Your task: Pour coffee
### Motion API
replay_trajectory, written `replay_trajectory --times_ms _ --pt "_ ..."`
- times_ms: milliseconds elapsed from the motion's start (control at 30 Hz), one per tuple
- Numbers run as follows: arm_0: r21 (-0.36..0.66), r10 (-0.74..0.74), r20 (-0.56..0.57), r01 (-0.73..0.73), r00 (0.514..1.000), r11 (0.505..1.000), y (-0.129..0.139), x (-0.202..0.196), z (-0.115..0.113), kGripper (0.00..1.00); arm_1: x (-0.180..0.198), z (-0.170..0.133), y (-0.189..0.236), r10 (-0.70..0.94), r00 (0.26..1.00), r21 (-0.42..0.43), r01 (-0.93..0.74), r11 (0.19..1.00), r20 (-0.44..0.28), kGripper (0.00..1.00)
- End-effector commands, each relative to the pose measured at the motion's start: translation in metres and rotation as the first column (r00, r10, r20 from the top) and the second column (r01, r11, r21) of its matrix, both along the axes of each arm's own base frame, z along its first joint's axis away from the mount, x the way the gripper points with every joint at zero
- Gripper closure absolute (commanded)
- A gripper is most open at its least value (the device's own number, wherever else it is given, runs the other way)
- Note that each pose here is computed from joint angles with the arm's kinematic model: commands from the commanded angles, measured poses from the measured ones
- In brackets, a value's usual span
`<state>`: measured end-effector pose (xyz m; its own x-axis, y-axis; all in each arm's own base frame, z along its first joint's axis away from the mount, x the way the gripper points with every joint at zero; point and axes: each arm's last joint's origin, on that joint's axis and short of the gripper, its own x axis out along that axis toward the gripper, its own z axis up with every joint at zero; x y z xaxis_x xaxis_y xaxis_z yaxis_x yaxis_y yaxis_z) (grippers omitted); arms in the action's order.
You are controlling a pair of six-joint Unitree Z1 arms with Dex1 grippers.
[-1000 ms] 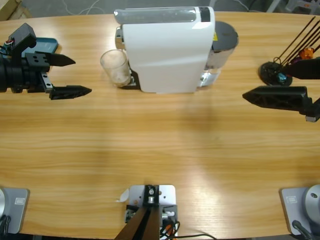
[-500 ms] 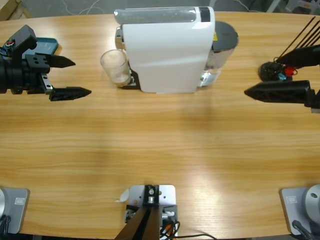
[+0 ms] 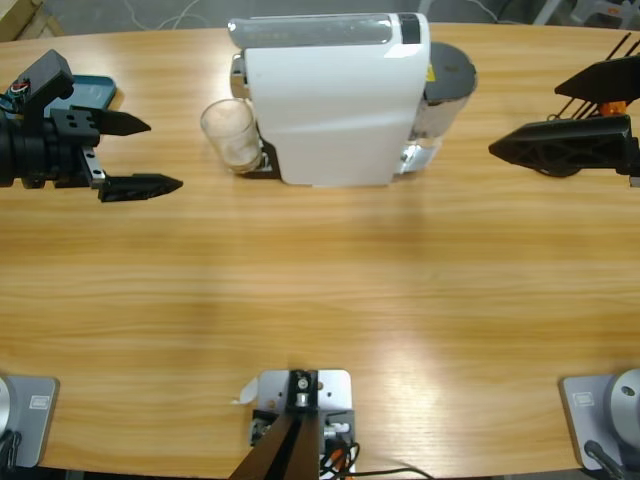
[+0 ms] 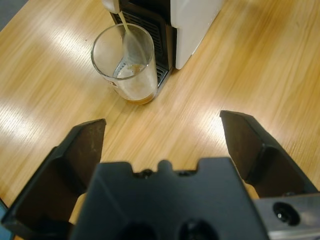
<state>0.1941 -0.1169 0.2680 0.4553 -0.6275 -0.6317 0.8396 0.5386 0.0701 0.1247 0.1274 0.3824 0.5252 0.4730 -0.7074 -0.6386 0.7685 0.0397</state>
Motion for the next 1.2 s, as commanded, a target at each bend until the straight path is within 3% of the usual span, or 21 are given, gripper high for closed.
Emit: replay_trajectory --times_ms 33,333,467,867,1200 --pt "0.017 0.006 -0.018 -0.006 1.0 1.0 0.005 -0.006 -0.005 0.0 0.0 -0.008 -0.005 -0.046 0.999 0.007 0.046 0.999 -0.006 0.0" --pt "0.014 0.007 -0.013 -0.007 1.0 1.0 0.006 -0.007 -0.004 0.0 -0.002 -0.004 -0.008 -0.051 0.999 0.021 0.051 0.998 0.009 0.0" --pt "0.014 0.007 -0.014 -0.007 1.0 1.0 0.006 -0.007 -0.004 0.0 0.0 0.022 -0.005 -0.036 0.998 0.034 0.034 0.999 0.047 0.0" --pt "0.01 0.016 -0.009 -0.016 1.0 1.0 0.008 -0.006 -0.003 0.0 0.001 0.047 -0.007 -0.022 0.996 0.009 0.021 1.0 0.081 0.0" --pt "0.013 0.013 -0.008 -0.012 1.0 1.0 0.009 -0.006 -0.003 0.0 0.002 0.043 -0.006 -0.023 0.997 -0.003 0.023 1.0 0.069 0.0"
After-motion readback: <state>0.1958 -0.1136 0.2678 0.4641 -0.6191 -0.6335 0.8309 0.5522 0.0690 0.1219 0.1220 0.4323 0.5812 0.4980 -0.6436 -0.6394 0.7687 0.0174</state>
